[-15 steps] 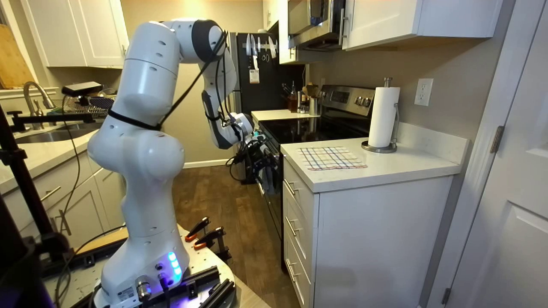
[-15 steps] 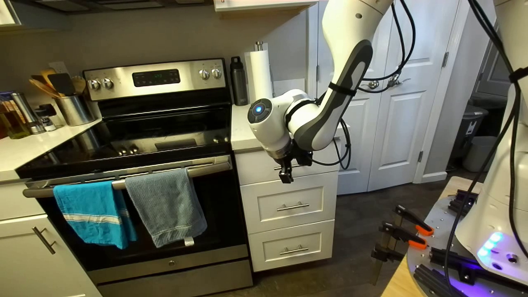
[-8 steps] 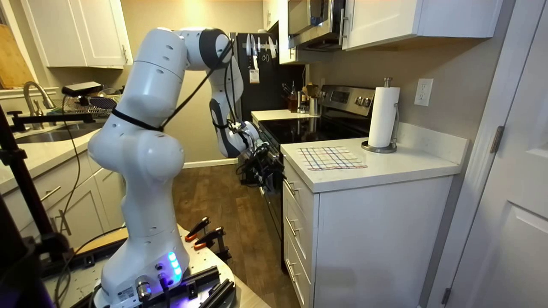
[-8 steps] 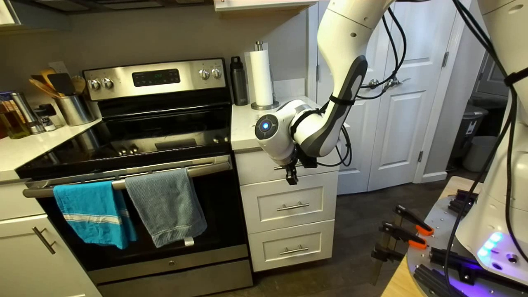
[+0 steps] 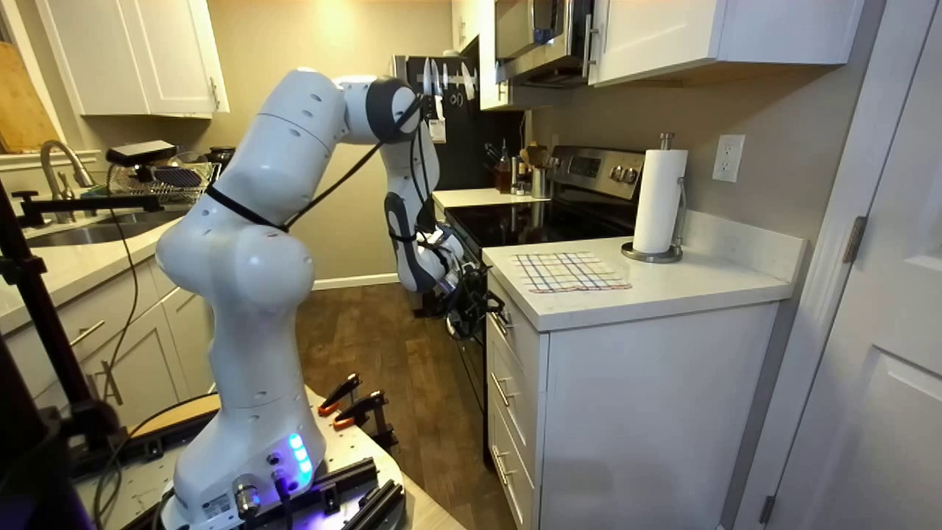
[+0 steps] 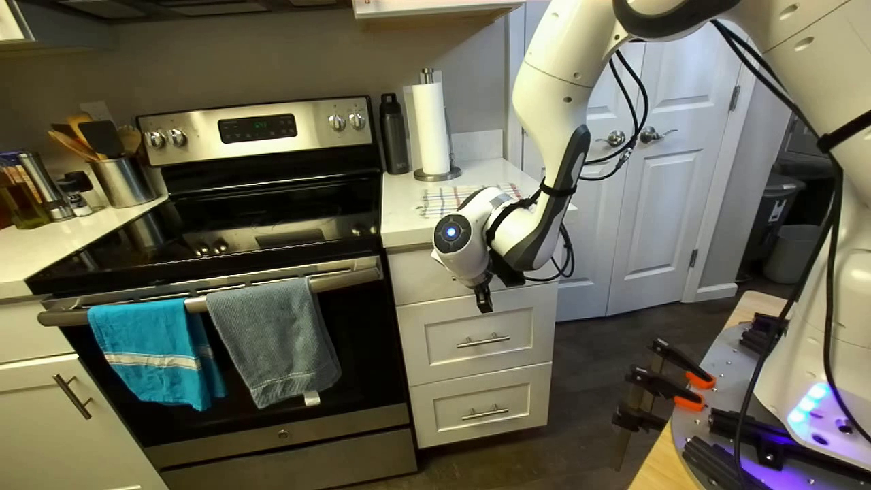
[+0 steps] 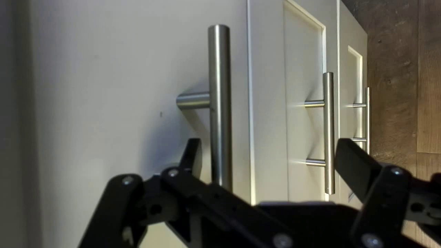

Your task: Pull open the top drawer

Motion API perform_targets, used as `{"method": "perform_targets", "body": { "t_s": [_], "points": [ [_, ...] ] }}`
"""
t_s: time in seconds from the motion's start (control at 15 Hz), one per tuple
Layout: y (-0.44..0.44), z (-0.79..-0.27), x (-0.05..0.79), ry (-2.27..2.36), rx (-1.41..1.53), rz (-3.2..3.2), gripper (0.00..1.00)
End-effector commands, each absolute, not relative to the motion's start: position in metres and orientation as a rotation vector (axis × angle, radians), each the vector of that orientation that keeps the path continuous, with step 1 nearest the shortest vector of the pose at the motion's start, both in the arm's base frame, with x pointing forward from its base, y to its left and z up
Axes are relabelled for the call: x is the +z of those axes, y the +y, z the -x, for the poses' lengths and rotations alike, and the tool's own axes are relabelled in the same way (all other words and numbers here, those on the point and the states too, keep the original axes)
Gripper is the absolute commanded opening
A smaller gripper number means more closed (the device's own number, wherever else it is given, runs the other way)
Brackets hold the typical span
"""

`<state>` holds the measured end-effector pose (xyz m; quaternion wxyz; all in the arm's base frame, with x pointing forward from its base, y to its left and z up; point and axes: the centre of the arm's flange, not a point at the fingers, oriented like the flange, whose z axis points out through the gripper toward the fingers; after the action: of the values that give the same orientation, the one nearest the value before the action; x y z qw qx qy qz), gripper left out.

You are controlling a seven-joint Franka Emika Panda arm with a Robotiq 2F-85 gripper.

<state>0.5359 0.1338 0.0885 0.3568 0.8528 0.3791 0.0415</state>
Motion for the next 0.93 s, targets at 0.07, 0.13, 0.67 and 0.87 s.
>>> {"method": "perform_targets", "body": {
  "t_s": [0.07, 0.13, 0.67, 0.87],
  "points": [
    [0.133, -0.54, 0.083, 1.015, 0.119, -2.167, 1.0],
    [0.134, -0.539, 0.084, 1.0, 0.113, -2.168, 1.0],
    [0.155, -0.528, 0.099, 0.938, 0.061, -2.241, 1.0],
    [0.16, -0.528, 0.103, 0.9, 0.05, -2.283, 1.0]
  ]
}}
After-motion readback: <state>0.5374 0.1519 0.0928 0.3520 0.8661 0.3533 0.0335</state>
